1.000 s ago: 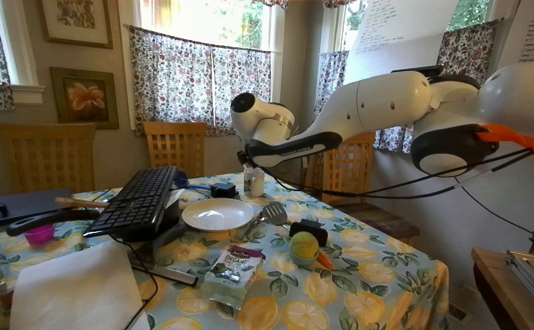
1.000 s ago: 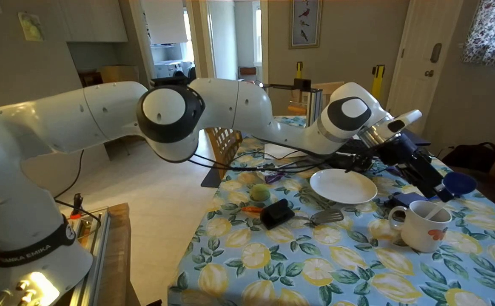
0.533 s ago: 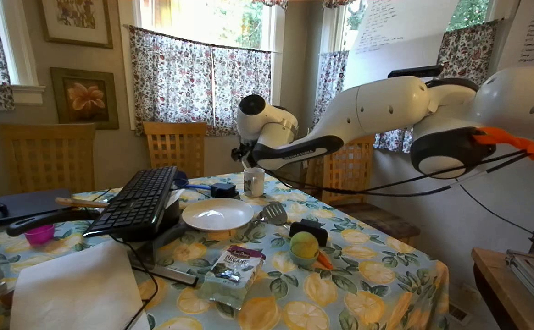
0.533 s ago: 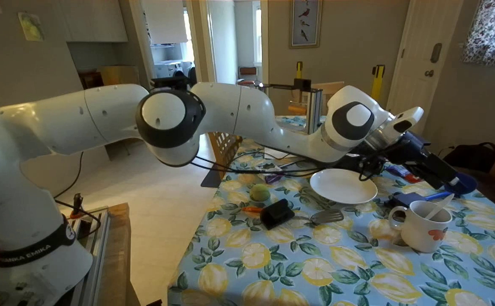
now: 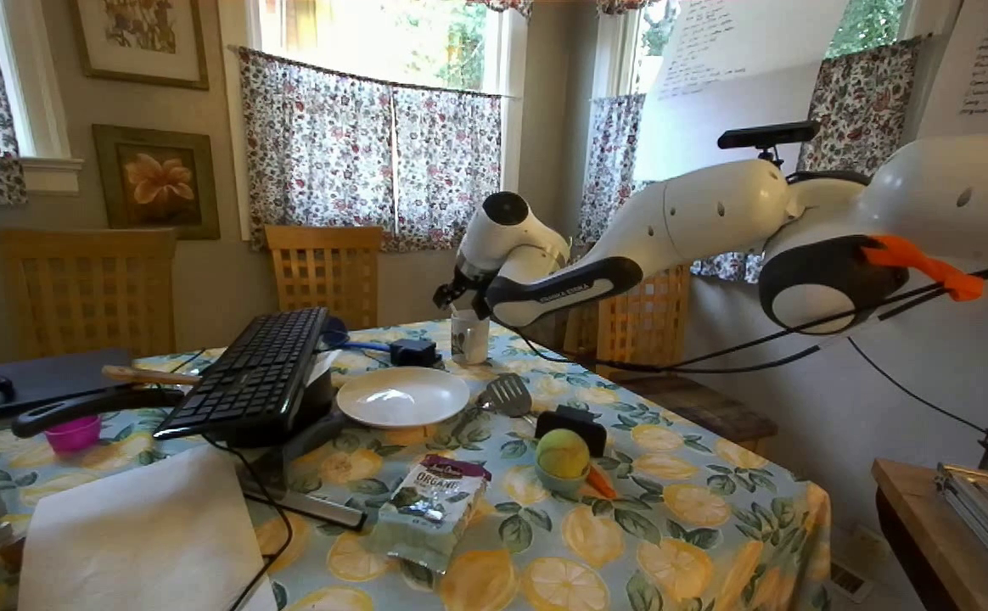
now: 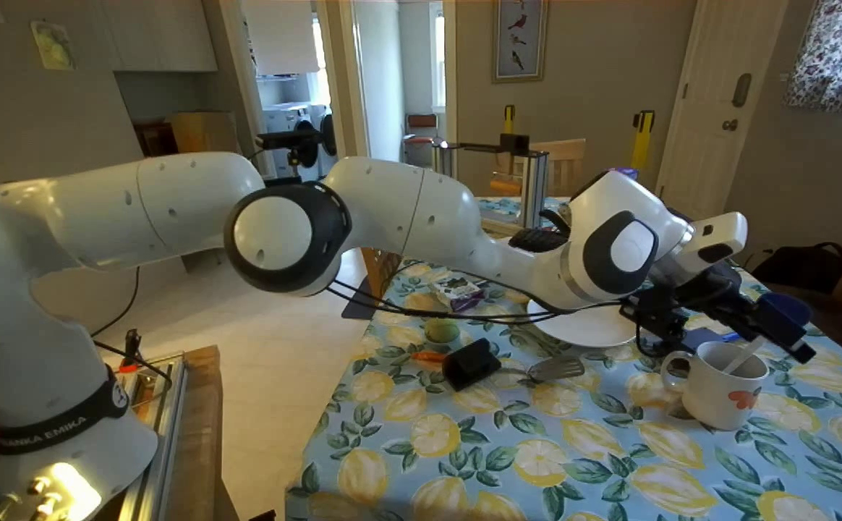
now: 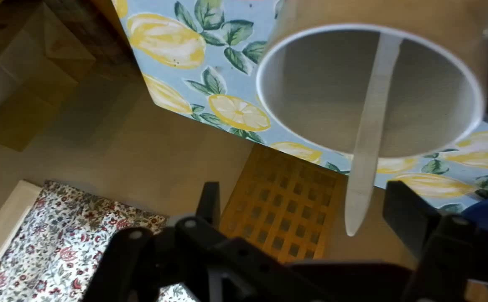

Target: Pick up the folk from the cup and put it on the table

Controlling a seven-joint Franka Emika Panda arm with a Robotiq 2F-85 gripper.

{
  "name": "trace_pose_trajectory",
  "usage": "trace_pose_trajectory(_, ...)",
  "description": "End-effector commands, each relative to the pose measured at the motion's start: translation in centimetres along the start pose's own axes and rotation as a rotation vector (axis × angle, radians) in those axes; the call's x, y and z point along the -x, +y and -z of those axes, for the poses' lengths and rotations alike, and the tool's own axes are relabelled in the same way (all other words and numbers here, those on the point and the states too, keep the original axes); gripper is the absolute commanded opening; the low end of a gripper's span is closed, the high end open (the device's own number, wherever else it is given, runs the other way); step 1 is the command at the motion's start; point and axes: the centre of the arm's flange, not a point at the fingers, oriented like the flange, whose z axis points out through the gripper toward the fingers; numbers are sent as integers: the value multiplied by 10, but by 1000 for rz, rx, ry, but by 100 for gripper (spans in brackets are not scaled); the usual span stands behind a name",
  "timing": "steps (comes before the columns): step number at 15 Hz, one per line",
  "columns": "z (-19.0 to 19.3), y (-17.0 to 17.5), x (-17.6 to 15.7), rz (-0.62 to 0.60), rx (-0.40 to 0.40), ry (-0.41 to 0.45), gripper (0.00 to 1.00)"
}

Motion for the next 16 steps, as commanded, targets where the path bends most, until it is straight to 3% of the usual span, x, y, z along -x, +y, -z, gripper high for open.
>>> trace_pose_trajectory(1, -24, -9, -12, 15, -64, -4, 100)
trace_pose_trajectory(5, -21, -10, -10, 7, -55, -18, 100)
trace_pose_trajectory(6, -21, -10, -10, 6, -51, -17, 95)
trace_pose_trajectory(7, -21, -10, -10, 4, -50, -17, 74)
trace_pose_trajectory(9, -21, -10, -10, 5, -44, -14, 68)
trace_pose_trajectory(16, -21, -12, -12, 13, -37, -9, 17)
